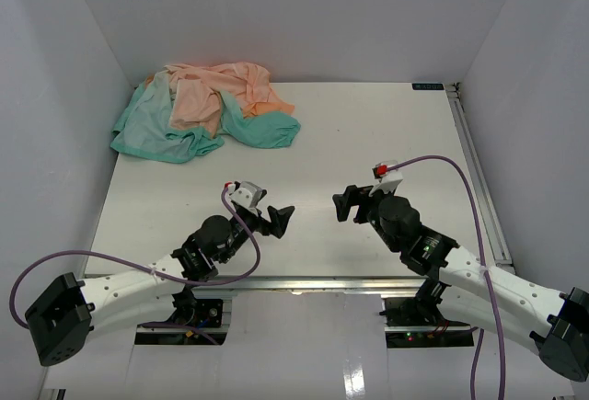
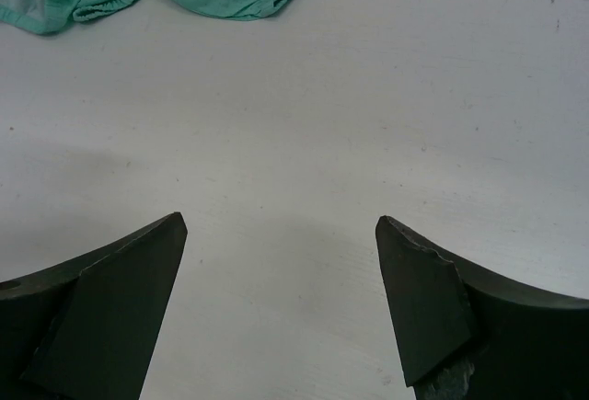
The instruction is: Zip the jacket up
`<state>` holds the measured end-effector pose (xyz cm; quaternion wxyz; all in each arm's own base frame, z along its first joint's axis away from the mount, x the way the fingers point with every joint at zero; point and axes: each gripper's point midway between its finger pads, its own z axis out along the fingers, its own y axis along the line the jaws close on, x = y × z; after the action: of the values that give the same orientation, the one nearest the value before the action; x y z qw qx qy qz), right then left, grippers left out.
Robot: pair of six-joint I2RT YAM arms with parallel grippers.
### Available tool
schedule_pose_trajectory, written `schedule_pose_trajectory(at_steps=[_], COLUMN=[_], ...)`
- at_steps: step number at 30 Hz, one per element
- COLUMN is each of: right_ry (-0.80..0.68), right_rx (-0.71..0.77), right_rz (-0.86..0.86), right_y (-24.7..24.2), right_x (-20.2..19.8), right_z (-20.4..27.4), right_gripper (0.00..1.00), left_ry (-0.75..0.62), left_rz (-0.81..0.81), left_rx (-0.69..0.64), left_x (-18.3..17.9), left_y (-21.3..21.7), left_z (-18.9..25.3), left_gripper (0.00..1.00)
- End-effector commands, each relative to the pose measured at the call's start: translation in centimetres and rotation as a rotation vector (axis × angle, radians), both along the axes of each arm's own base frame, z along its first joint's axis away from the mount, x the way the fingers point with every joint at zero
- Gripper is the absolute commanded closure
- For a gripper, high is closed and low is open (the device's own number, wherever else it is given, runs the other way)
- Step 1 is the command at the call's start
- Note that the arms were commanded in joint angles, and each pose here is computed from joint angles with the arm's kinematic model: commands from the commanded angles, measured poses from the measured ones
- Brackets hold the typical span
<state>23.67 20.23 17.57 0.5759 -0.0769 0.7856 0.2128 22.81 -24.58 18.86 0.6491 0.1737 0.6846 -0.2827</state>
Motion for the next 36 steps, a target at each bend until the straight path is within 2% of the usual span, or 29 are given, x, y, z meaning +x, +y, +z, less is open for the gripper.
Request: schedule_pose_trajectory(at_steps=[1, 6, 9, 13, 15, 17, 20, 22, 26, 29, 31, 36], right_ry=[-0.050, -0.046, -0.043, -0.057, -0.063, -0.064, -0.081, -0.094, -0.094, -0.082, -0.071, -0.072], right_rx=[0.075, 0.078, 0.083, 0.121, 0.134, 0.145, 0.152, 0.165, 0.175, 0.183, 0.188, 0.200], right_rz=[-0.038, -0.051, -0.047, -0.024, -0.025, -0.012, 0.062, 0.075, 0.077, 0.104, 0.119, 0.155], right_y=[-0.1, -0.2, 0.0, 0.4, 0.3, 0.4, 1.1, 1.2, 1.1, 1.5, 1.8, 2.3], right_x=[0.6, 0.8, 0.8, 0.5, 0.4, 0.2, -0.6, -0.8, -1.0, -1.3, -1.5, -1.9], right_z=[2.3, 2.1, 2.1, 2.7, 2.8, 2.9, 3.2, 3.5, 3.6, 3.7, 3.7, 4.1], right_gripper=[0.10, 0.10, 0.10, 0.10, 0.10, 0.10, 0.10, 0.10, 0.10, 0.10, 0.10, 0.10], left_ry=[-0.031, 0.011, 0.086, 0.121, 0.175, 0.243, 0.282, 0.312, 0.366, 0.430, 0.432, 0.511], left_rz=[-0.013, 0.044, 0.197, 0.318, 0.415, 0.429, 0.571, 0.669, 0.783, 0.852, 0.843, 0.837], left_rx=[-0.042, -0.066, -0.041, 0.009, -0.001, -0.055, -0.148, -0.148, -0.105, -0.105, -0.110, 0.030], left_x=[-0.2, 0.5, 2.7, 4.9, 7.0, 9.6, 13.7, 15.8, 19.8, 22.2, 23.6, 26.9], left_y=[0.0, 0.3, 1.1, 1.8, 3.3, 4.9, 10.0, 12.9, 17.0, 20.9, 21.6, 22.2], left_z=[1.5, 1.2, 1.1, 2.0, 2.7, 3.6, 4.7, 3.7, 2.6, 0.0, -0.2, -4.7], left_gripper=[0.02, 0.02, 0.02, 0.02, 0.02, 0.02, 0.02, 0.02, 0.02, 0.02, 0.04, 0.08])
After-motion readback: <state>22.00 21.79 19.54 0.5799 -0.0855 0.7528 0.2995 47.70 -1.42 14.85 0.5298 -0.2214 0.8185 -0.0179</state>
